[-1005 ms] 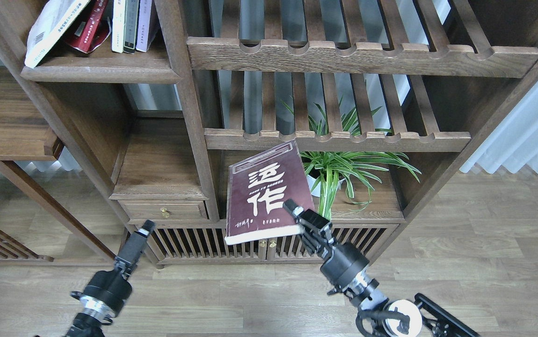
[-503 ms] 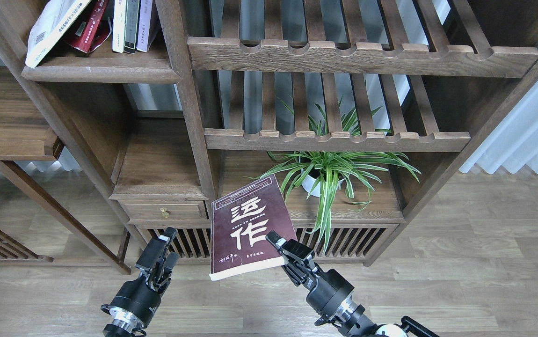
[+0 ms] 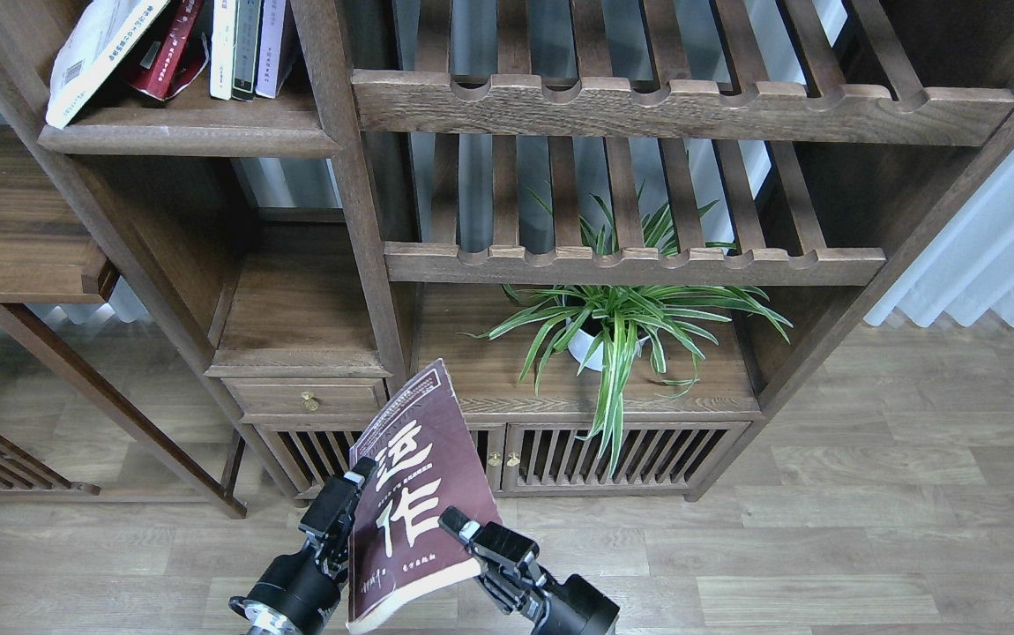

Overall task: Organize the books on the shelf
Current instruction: 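Grasp the maroon book with the left gripper beside the right gripper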

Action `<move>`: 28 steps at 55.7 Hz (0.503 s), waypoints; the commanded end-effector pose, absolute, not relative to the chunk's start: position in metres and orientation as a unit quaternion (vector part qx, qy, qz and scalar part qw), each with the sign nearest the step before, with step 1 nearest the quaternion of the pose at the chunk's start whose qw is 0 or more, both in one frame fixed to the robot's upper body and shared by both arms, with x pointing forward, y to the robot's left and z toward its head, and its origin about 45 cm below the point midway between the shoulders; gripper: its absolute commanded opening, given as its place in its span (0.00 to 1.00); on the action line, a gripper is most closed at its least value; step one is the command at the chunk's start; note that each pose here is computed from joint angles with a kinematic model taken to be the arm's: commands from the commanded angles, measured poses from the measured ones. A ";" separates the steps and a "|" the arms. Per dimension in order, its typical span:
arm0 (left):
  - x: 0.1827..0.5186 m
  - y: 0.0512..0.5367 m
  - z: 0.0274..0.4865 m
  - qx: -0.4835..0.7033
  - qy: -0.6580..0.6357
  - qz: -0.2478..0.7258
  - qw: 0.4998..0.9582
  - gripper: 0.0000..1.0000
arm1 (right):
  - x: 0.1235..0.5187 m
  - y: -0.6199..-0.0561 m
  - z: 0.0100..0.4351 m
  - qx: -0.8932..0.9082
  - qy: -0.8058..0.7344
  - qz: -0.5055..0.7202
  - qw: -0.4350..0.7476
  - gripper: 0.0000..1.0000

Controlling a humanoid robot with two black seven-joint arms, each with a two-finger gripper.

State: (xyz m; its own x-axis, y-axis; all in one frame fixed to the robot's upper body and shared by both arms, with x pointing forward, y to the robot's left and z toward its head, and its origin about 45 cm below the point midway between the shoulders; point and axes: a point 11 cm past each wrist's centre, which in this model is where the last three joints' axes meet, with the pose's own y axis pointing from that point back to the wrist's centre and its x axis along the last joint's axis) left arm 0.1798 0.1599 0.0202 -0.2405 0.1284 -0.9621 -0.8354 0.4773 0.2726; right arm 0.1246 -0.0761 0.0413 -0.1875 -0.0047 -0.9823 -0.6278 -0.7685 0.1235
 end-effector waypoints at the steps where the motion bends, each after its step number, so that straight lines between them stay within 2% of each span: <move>1: 0.180 0.157 0.022 -0.271 0.658 0.431 0.555 0.02 | 0.124 -0.077 0.041 -0.600 0.265 0.724 0.214 0.07; 12: 0.179 0.154 0.023 -0.266 0.660 0.426 0.558 0.01 | 0.130 -0.082 0.039 -0.602 0.273 0.718 0.217 0.11; 23: 0.182 0.174 0.023 -0.260 0.648 0.439 0.566 0.00 | 0.140 -0.097 0.029 -0.597 0.301 0.711 0.219 0.13; 28: 0.186 0.183 0.028 -0.263 0.640 0.442 0.571 0.00 | 0.142 -0.100 0.025 -0.597 0.307 0.709 0.215 0.20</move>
State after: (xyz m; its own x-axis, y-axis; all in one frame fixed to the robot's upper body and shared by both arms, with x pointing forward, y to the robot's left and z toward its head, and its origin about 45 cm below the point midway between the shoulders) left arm 0.1821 0.1701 0.0245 -0.2220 0.1523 -0.9631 -0.8317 0.4859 0.2685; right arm 0.1390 -0.0952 0.0295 -0.1916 -0.0489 -0.9803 -0.6647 -0.7284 0.1663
